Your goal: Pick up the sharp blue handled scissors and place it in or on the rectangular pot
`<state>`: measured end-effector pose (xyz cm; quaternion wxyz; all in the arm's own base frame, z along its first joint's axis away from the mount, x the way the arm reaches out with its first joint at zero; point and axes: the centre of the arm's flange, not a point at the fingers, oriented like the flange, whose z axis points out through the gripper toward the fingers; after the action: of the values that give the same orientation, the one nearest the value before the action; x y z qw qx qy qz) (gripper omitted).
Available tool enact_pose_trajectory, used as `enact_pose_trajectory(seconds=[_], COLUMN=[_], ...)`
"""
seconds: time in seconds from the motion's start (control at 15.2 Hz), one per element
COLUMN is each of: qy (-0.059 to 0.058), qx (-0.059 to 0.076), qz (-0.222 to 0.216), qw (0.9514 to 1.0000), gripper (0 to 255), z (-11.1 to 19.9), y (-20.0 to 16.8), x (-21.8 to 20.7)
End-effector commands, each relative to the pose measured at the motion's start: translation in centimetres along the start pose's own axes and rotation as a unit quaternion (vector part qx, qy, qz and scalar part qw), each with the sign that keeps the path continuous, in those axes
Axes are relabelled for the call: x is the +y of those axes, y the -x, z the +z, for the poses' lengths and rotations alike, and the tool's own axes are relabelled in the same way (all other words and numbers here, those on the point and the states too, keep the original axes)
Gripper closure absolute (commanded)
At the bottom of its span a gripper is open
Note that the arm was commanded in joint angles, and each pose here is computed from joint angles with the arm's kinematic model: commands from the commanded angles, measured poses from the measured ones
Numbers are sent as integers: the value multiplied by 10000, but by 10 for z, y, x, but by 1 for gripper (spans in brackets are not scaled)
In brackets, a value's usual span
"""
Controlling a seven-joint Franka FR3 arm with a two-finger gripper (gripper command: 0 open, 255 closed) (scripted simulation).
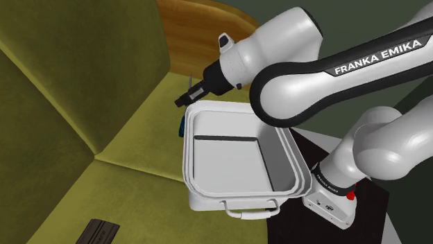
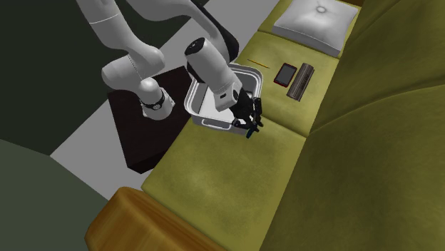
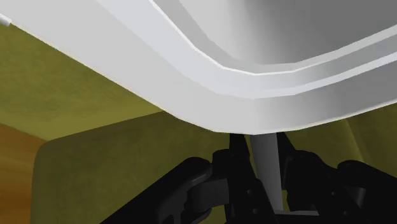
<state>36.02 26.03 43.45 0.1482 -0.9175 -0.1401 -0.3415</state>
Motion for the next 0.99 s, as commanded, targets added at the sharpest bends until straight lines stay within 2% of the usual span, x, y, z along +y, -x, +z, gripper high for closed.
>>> enact_pose_trajectory(seconds=[0.0, 0.92], qy=[-1, -1], qx=[-10, -10], qz=[-2, -2], qw=[10000, 10000], gripper=[255, 255], z=[-7, -60], y=[-7, -56], x=[-1, -14])
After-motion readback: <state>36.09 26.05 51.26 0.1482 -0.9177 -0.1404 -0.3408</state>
